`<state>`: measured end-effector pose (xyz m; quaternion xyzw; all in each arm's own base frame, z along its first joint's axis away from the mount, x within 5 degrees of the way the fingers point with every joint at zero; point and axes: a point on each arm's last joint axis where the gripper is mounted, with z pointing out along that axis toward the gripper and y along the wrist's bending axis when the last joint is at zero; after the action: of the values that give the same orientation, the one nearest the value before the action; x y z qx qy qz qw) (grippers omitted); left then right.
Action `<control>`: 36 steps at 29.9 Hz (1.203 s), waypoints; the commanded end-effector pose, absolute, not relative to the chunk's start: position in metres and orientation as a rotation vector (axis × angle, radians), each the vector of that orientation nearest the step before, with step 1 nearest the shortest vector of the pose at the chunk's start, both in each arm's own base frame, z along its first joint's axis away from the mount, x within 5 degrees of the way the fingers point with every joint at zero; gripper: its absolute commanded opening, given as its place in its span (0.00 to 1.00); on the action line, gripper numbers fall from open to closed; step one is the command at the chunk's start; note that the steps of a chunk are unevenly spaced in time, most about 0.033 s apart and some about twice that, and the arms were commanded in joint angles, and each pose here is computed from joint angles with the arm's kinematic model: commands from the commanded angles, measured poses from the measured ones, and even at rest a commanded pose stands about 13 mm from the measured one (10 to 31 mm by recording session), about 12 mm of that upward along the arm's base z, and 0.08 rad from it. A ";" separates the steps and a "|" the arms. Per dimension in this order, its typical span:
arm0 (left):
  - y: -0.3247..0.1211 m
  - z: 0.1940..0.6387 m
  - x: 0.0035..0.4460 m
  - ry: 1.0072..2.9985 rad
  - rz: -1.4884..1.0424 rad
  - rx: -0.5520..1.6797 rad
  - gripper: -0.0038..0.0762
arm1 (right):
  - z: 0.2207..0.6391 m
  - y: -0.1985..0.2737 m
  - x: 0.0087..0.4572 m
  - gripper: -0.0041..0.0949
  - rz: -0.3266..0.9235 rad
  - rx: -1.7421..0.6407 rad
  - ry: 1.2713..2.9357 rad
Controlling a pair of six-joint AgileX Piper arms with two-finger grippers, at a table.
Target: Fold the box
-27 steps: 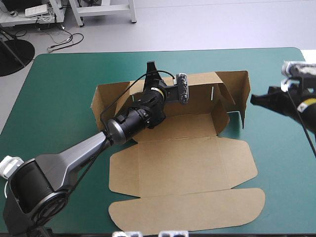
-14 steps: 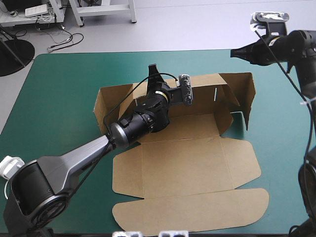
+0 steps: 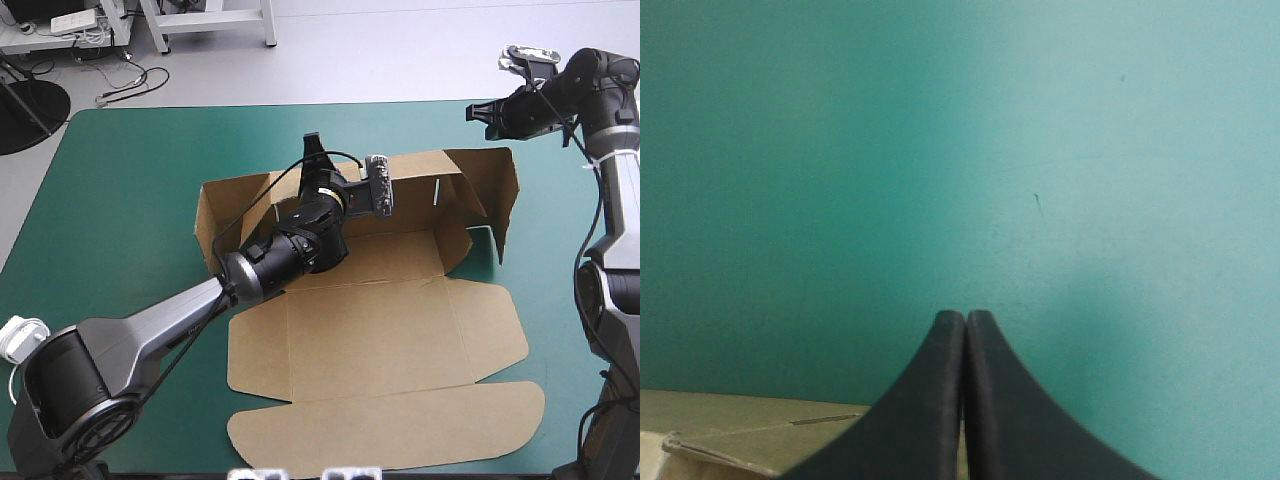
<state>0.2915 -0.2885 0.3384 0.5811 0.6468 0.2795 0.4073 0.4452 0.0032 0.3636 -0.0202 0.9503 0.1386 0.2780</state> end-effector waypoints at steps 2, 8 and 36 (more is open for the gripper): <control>-0.286 0.363 0.282 1.600 0.645 1.398 0.04 | 0.397 0.007 0.432 0.02 0.442 -0.081 2.449; -0.286 0.363 0.282 1.613 0.633 1.375 0.04 | 0.390 0.010 0.427 0.02 0.485 -0.068 2.482; -0.283 0.351 0.281 1.664 0.642 1.388 0.04 | 0.336 0.025 0.335 0.02 0.551 -0.296 2.380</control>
<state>0.2910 -0.2875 0.3349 0.5713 0.6582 0.2758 0.4054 0.3480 0.0248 0.3162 -0.1118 0.9342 0.2133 0.2634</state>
